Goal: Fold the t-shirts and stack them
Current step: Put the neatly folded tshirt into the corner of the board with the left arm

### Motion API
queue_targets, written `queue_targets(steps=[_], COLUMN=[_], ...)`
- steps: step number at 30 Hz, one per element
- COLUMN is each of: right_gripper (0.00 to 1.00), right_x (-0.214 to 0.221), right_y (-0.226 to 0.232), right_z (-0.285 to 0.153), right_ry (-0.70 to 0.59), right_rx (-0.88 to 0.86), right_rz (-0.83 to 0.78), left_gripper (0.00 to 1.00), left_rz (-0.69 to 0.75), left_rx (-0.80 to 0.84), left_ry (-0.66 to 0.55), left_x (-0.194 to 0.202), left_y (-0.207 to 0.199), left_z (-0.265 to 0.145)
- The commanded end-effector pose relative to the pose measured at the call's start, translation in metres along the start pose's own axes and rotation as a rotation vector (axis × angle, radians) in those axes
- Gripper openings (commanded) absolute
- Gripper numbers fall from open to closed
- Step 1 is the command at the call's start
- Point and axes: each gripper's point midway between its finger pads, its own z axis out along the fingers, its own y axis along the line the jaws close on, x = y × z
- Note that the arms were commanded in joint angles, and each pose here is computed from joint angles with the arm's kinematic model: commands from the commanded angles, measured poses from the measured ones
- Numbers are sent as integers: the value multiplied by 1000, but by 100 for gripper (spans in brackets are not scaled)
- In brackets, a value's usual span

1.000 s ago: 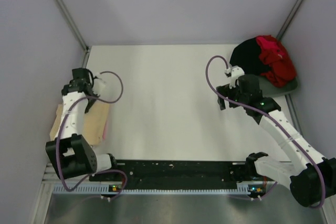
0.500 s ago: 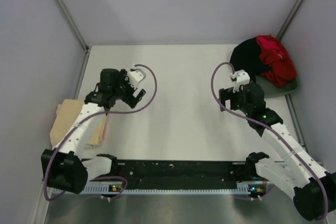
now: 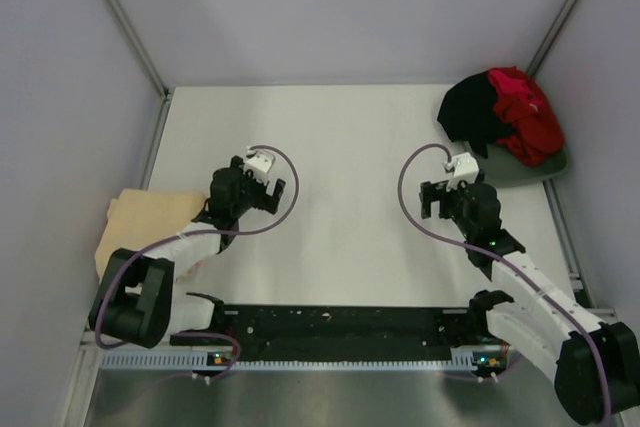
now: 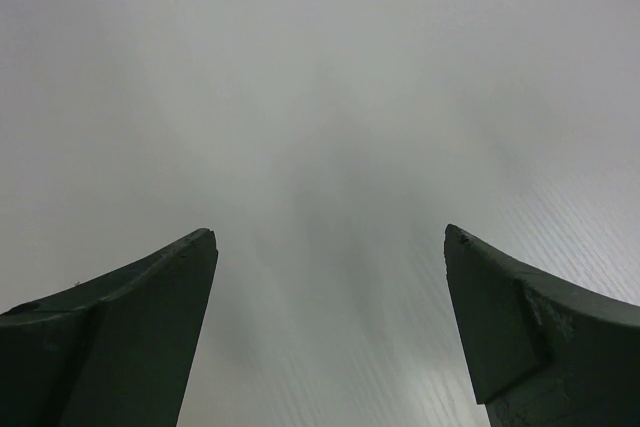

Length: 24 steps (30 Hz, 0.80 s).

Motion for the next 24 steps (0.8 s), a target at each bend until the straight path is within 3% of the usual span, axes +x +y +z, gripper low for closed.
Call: queue_targets(steps=[1,24], right_gripper=[99,99], right_x=[-18,-12], right_y=[-8,-15], right_z=[6,7], right_ry=[-107,-144], right_rx=[34,44], right_rz=[-11,-5], left_gripper=[99,99], left_rz=[-51,-32], left_rx=[-122,-98], left_ry=[-190,-207], left_x=[-41,-33], left_y=[22,16], left_z=[1,2])
